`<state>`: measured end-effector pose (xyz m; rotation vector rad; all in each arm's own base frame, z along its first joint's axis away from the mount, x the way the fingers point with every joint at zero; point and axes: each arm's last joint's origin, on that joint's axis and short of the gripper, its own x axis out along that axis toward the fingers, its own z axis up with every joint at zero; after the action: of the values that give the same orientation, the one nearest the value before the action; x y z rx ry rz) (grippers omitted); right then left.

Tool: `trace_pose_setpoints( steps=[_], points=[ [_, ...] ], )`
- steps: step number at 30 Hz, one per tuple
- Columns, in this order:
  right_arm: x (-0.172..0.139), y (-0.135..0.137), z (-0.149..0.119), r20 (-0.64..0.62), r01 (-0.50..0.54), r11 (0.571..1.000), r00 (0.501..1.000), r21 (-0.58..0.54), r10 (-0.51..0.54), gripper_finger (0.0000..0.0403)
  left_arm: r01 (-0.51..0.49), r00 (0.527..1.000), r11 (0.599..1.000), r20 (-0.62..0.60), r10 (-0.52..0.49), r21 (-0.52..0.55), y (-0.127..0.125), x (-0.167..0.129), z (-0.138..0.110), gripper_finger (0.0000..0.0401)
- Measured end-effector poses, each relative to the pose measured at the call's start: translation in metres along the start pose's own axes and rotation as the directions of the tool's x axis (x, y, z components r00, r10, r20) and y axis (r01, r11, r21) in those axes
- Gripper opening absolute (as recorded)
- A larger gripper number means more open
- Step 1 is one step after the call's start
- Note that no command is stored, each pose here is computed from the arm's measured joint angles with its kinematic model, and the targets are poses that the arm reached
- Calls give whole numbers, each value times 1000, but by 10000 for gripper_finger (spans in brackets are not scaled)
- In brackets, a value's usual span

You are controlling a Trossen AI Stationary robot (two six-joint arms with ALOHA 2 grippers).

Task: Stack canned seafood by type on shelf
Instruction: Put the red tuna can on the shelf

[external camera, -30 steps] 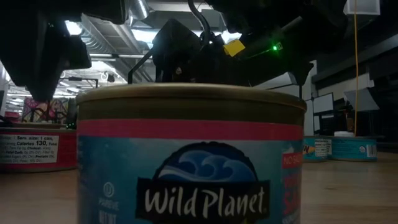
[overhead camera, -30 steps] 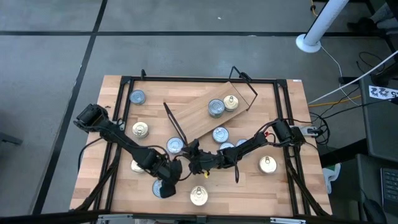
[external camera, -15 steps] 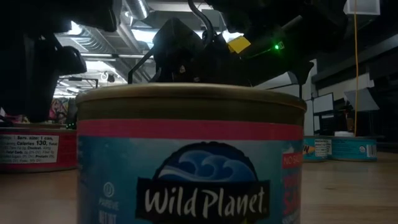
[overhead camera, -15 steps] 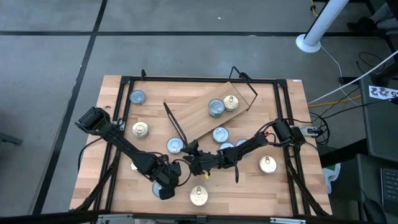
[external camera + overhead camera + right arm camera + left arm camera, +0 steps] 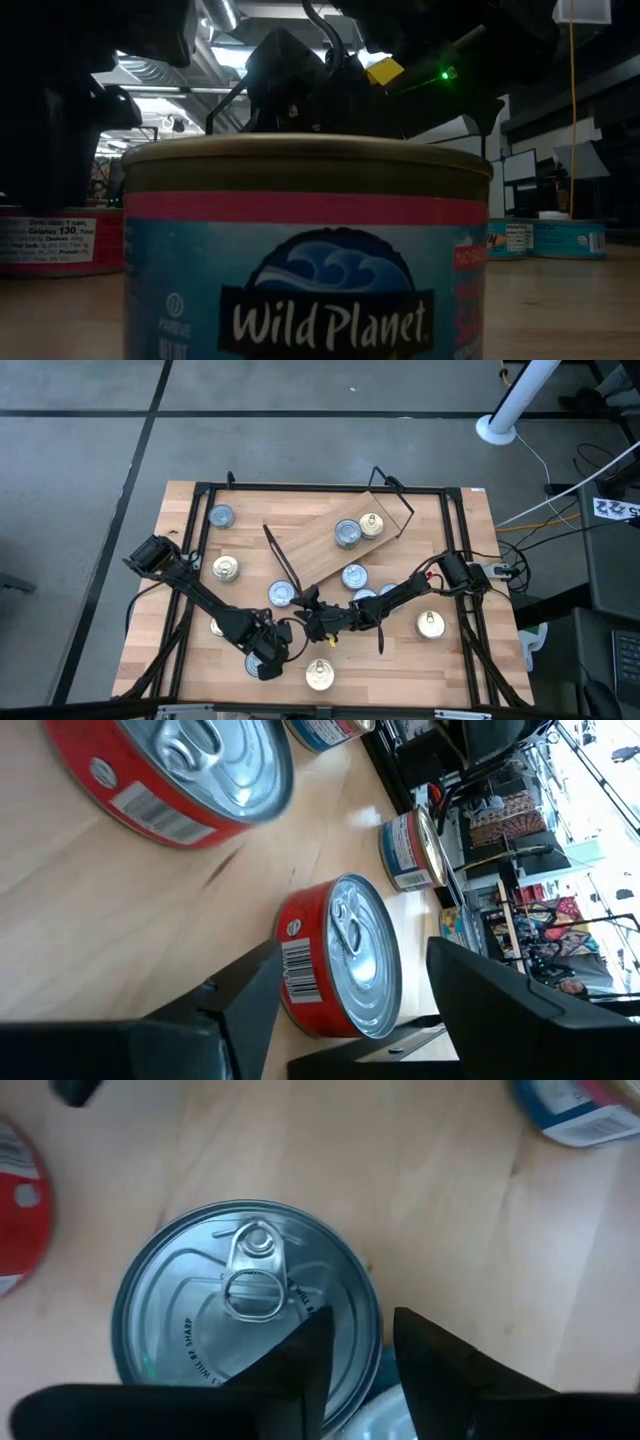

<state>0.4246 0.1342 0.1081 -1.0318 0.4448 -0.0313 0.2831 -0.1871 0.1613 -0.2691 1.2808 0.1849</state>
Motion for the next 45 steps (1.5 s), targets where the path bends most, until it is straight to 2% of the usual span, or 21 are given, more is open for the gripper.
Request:
trace_pose_setpoints(
  steps=[8,15,21,28,32,36,45],
  points=[
    [0,0,0,0,0,1000,1000,0,0,248,-78,996,996,-29,79,36,7,0,-4,56],
    [0,0,0,0,0,1000,1000,0,0,248,-171,983,982,-51,175,75,15,-2,-9,43],
    [0,0,0,0,0,1000,1000,0,0,248,-172,983,981,-48,176,86,15,-1,-9,62],
    [0,0,0,0,-1,1000,1000,0,1,248,-162,985,983,-48,167,86,14,-1,-8,111],
    [0,0,0,0,-1,1000,1000,-1,1,248,-198,979,976,-23,201,89,16,0,-8,118],
    [0,0,0,0,-1,1000,1000,-1,1,248,-225,974,970,4,226,95,17,0,-8,96],
    [0,1,0,0,-1,1000,1000,-1,1,248,-236,972,966,22,235,105,17,0,-7,11]
  ],
)
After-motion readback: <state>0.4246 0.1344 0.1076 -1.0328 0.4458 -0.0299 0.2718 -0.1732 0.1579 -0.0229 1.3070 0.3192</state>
